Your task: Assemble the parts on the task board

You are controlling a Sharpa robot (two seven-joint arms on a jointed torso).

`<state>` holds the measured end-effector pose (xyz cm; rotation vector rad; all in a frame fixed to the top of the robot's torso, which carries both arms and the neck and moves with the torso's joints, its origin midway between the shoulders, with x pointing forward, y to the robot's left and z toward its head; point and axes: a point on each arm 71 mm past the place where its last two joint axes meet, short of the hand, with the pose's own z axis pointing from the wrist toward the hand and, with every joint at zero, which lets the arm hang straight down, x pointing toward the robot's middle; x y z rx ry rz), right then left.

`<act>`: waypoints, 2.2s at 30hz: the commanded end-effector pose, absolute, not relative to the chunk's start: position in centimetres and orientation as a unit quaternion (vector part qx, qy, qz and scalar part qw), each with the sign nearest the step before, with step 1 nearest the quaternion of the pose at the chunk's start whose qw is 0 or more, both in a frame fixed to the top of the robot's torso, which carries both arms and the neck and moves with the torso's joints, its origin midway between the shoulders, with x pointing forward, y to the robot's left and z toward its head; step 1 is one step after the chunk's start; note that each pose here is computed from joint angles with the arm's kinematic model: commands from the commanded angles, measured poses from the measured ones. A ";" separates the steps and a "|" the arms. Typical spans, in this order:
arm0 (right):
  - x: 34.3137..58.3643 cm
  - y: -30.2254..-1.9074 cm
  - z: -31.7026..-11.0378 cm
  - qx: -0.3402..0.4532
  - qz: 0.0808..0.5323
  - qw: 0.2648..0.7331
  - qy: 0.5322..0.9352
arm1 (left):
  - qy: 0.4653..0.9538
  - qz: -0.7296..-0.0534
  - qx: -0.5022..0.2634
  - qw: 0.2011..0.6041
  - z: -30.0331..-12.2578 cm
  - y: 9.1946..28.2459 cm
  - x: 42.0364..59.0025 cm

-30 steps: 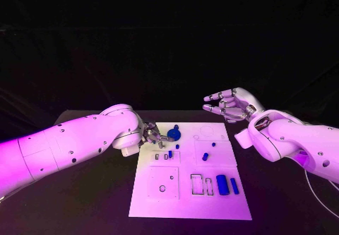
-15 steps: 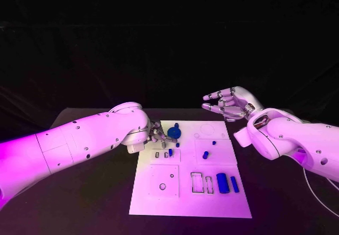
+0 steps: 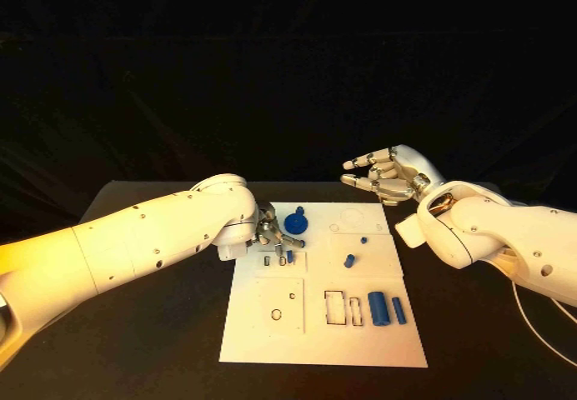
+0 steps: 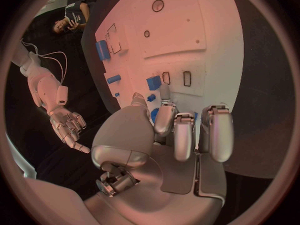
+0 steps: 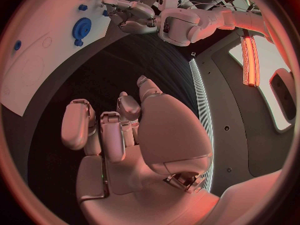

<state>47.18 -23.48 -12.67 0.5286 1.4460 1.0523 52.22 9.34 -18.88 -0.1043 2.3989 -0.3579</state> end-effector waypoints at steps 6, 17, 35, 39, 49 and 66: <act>47.2 -23.3 -12.8 0.220 0.452 0.590 0.631 | 0.935 -0.112 -0.035 0.334 -19.5 9.4 52.1; 47.3 -23.0 -13.1 0.219 0.453 0.585 0.636 | 0.936 -0.116 -0.032 0.332 -19.7 9.1 52.0; 47.4 -22.9 -13.3 0.218 0.452 0.581 0.641 | 0.931 -0.128 -0.038 0.340 -19.8 8.8 52.1; 47.4 -22.8 -13.4 0.218 0.452 0.580 0.641 | 0.930 -0.129 -0.039 0.341 -19.7 8.7 52.2; 47.4 -22.8 -13.4 0.218 0.452 0.579 0.643 | 0.930 -0.132 -0.038 0.342 -19.7 8.5 52.1; 47.4 -22.7 -13.5 0.217 0.452 0.576 0.646 | 0.932 -0.135 -0.033 0.335 -19.8 8.1 52.1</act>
